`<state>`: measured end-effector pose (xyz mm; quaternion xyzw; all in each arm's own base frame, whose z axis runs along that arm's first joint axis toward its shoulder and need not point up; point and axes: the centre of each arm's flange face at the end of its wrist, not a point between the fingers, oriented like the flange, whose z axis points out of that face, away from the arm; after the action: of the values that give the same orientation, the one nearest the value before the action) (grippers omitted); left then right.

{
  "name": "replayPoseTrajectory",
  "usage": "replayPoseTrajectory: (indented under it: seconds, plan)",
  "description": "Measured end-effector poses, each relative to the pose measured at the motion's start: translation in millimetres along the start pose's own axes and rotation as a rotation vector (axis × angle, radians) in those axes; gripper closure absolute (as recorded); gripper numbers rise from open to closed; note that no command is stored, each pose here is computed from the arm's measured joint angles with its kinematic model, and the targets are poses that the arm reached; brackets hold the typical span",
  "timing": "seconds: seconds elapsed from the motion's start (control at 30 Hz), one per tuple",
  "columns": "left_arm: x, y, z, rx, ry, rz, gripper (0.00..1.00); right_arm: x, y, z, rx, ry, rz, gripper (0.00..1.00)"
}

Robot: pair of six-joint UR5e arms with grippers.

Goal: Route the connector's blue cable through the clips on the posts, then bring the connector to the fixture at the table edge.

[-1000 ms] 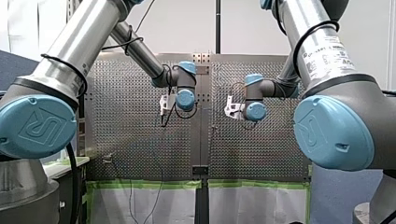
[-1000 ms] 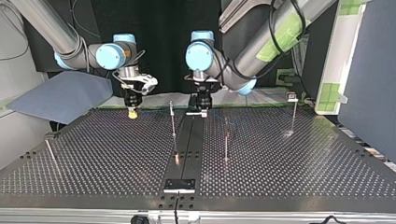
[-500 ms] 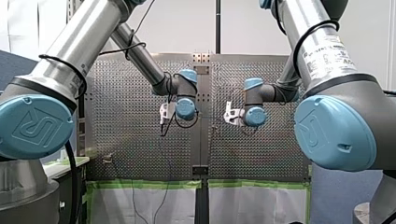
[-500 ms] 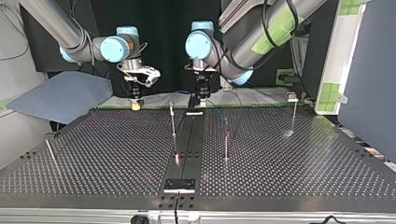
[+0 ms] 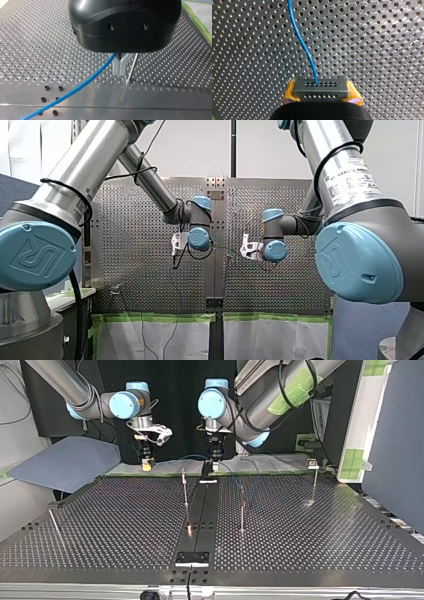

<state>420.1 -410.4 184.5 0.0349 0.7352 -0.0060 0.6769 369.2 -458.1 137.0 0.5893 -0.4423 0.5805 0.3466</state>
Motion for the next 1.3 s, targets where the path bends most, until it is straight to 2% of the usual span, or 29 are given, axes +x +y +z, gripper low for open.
replayPoseTrajectory:
  seconds: [0.1, 0.37, 0.53, 0.73, 1.0, 1.3]
  plan:
    - [4.4, -1.8, 0.3, 0.009, 0.002, -0.004, 1.0, 0.4, 1.4, 1.0, 0.0, 0.009, 0.0, 1.0]
    - [37.5, -12.2, 1.6, 0.028, 0.02, -0.016, 1.0, -4.2, 6.7, 6.1, -0.003, 0.028, -0.003, 1.0]
    - [51.2, -15.0, 3.5, 0.032, 0.028, -0.02, 1.0, -20.3, 15.6, 10.2, -0.014, 0.013, -0.004, 1.0]
    - [52.0, -16.2, 5.7, 0.039, 0.019, -0.038, 1.0, -35.0, 27.4, 14.6, -0.021, -0.001, -0.003, 1.0]
    - [49.6, -16.4, 11.3, 0.056, 0.004, -0.065, 1.0, -35.3, 39.6, 21.5, -0.016, 0.024, 0.002, 1.0]
    - [44.2, -19.4, 20.5, 0.054, -0.01, -0.078, 1.0, -32.6, 49.7, 27.2, 0.006, 0.046, 0.006, 1.0]
